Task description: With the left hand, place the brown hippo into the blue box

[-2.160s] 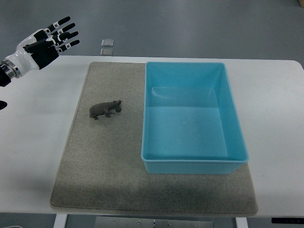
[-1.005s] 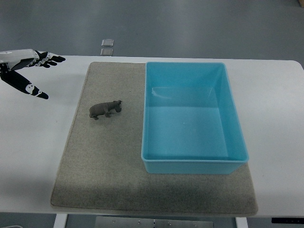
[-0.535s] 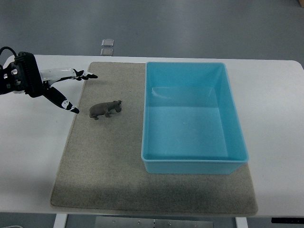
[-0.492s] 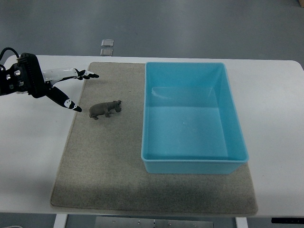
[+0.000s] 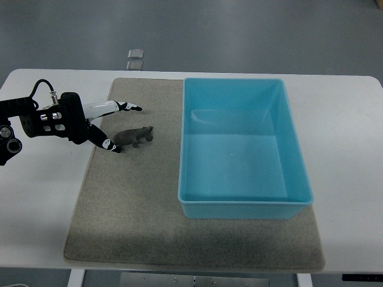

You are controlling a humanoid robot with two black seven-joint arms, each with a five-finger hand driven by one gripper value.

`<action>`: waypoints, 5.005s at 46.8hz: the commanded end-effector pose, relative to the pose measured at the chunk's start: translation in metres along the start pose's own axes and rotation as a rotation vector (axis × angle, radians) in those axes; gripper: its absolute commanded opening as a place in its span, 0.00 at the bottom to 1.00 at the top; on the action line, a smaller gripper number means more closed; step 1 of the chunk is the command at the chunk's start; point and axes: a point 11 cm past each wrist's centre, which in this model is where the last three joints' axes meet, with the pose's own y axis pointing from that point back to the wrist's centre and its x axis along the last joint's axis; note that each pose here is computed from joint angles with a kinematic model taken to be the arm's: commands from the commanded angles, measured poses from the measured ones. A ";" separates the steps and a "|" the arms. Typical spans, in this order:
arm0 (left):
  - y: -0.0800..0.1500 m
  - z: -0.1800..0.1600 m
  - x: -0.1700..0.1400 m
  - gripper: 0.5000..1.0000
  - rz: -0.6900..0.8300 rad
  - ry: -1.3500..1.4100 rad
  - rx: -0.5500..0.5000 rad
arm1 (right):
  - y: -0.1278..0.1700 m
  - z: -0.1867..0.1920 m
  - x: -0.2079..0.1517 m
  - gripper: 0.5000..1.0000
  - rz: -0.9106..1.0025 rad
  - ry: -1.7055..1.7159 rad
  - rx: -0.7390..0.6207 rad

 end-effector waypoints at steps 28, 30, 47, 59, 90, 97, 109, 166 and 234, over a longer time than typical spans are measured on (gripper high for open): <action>-0.008 0.003 -0.012 0.56 -0.025 -0.066 0.003 | 0.000 -0.001 0.000 0.87 0.000 0.000 0.001; -0.008 0.003 -0.012 0.54 -0.025 -0.066 0.003 | 0.000 -0.001 0.000 0.87 0.000 0.001 0.002; -0.007 0.001 -0.012 0.24 -0.027 -0.070 0.010 | 0.000 0.000 0.000 0.87 0.000 0.000 -0.001; -0.007 0.001 -0.007 0.04 -0.020 -0.078 0.013 | 0.000 0.000 0.000 0.87 0.000 0.000 -0.001; 0.011 0.010 0.055 0.00 0.083 -0.195 0.031 | 0.000 0.000 0.000 0.87 0.000 0.000 0.001; 0.021 0.028 0.091 0.00 0.136 -0.254 0.013 | 0.000 0.000 0.000 0.87 0.000 0.000 0.001; 0.022 0.080 0.132 0.00 0.155 -0.338 -0.068 | 0.000 -0.001 0.000 0.87 0.000 0.000 0.001; -0.120 0.210 0.011 0.24 -0.101 -0.433 -0.271 | 0.000 0.000 0.000 0.87 0.000 0.001 0.000; 0.003 0.053 0.164 0.93 0.232 0.803 -0.399 | 0.000 -0.001 0.000 0.87 0.000 0.001 0.000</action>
